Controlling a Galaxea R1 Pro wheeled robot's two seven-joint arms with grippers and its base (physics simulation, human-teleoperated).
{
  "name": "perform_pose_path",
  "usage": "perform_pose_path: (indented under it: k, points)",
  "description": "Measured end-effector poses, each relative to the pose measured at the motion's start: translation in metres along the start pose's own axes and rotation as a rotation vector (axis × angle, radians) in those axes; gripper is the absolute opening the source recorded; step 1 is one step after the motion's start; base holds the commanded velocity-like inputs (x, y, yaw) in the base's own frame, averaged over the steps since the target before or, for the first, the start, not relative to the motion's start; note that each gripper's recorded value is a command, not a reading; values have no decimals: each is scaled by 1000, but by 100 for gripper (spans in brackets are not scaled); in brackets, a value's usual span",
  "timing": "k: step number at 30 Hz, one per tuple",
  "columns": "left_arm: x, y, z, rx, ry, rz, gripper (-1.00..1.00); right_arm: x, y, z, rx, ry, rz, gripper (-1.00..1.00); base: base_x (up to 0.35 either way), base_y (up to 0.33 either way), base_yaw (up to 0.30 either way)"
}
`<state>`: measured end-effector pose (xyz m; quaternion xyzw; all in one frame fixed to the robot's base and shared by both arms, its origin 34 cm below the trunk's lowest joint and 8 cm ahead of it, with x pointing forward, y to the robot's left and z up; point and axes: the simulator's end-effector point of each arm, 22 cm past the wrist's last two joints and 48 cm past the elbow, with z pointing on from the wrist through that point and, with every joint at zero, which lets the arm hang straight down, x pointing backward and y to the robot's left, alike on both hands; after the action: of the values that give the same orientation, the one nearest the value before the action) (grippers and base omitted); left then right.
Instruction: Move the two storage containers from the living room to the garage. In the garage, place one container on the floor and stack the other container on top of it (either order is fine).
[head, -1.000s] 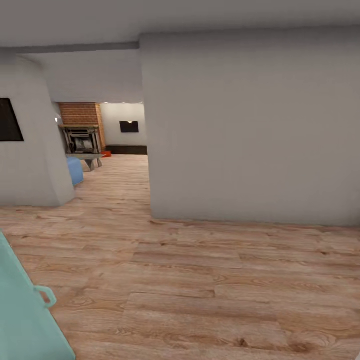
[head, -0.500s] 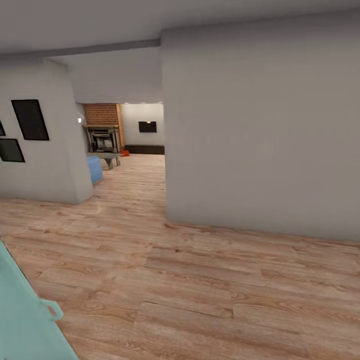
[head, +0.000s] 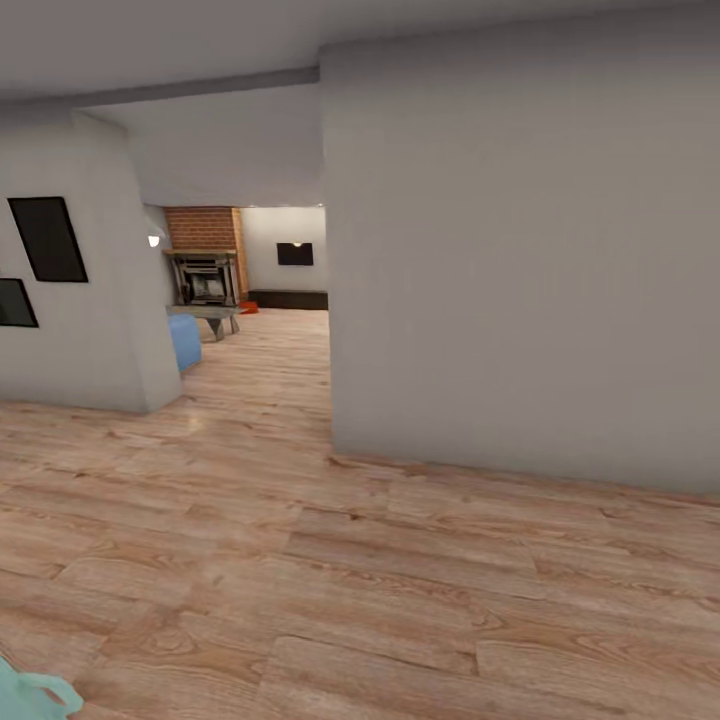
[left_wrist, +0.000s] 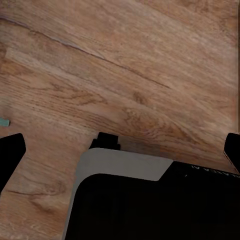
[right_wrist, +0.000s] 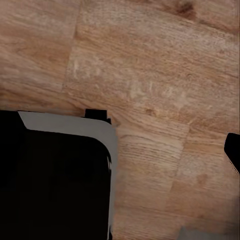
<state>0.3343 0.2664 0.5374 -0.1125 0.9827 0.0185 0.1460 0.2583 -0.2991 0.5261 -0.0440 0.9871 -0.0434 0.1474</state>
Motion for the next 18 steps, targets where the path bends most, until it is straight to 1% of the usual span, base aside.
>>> perform_pose_path:
  k: [10,18]
  points:
    - [0,-1,0,1,0,0,100,0,-3,0,14,2,18,100,318,0,0]
    - [0,0,0,-1,1,-2,100,0,-3,0,13,1,5,100,318,0,0]
